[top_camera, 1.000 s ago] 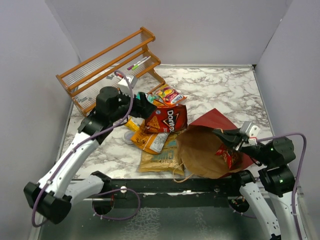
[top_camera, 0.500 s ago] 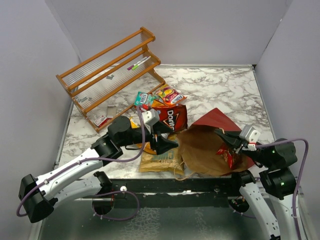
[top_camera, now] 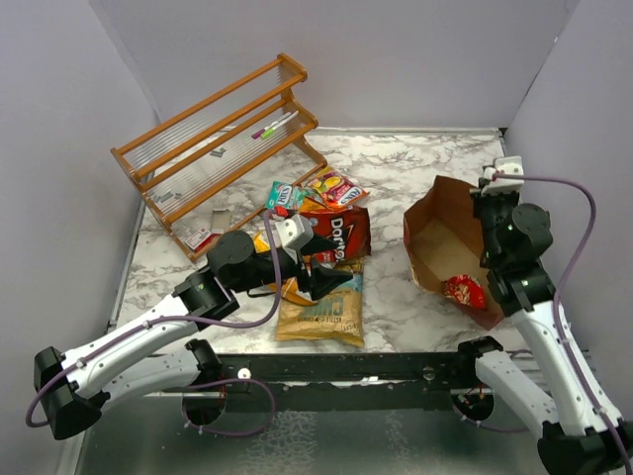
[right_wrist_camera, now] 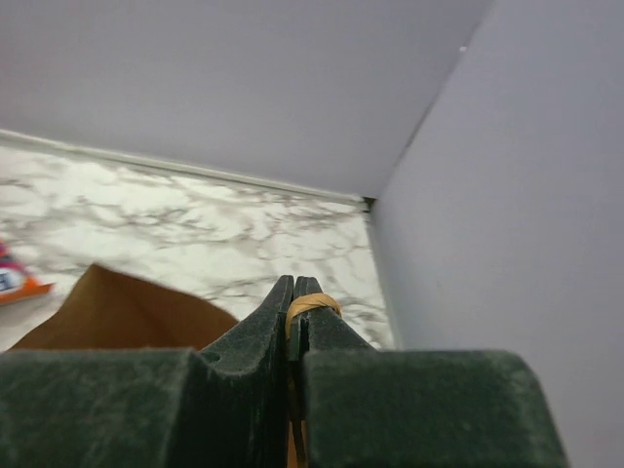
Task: Take the snacks out of the paper bag
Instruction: Adjust the paper bag at the center of the board.
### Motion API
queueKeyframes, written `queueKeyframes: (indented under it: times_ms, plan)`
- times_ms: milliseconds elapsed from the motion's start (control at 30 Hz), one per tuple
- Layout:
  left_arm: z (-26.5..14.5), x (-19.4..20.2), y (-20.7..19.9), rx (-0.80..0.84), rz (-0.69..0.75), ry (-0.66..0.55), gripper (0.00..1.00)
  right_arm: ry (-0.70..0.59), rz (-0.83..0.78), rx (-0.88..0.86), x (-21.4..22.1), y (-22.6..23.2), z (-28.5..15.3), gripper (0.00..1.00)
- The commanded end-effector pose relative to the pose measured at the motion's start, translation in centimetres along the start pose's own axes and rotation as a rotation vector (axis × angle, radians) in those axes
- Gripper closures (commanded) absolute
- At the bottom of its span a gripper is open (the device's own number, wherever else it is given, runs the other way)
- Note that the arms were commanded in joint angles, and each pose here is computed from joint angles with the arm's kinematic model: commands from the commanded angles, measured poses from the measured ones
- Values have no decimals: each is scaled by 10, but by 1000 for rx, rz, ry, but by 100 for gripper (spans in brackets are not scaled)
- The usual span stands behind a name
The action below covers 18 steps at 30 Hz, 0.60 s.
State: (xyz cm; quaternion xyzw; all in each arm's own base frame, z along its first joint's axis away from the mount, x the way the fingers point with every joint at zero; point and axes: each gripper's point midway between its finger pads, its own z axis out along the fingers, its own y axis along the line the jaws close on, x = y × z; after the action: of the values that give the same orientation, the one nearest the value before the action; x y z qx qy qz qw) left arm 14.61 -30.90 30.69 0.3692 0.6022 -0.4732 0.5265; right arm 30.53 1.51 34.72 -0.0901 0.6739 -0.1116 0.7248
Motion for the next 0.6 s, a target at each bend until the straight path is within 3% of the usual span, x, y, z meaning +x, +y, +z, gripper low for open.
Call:
queueKeyframes:
  times_ms: [0, 200, 333, 433, 567]
  plan:
    - [-9, -20, 1, -38, 36, -32, 26, -62, -168, 327, -39, -64, 20, 98]
    - [-19, -27, -3, -41, 50, -43, 26, -99, -347, 328, -57, -77, 66, 98]
    - [-28, -28, -5, -48, 64, -41, 26, -133, -471, 169, -70, -58, 99, 98]
    - [-35, -28, -5, -61, 73, -39, 26, -214, -580, -228, -66, 11, 102, 98]
    - [-41, -24, -3, -78, 72, -39, 25, -362, -633, -784, -20, 115, 40, 98]
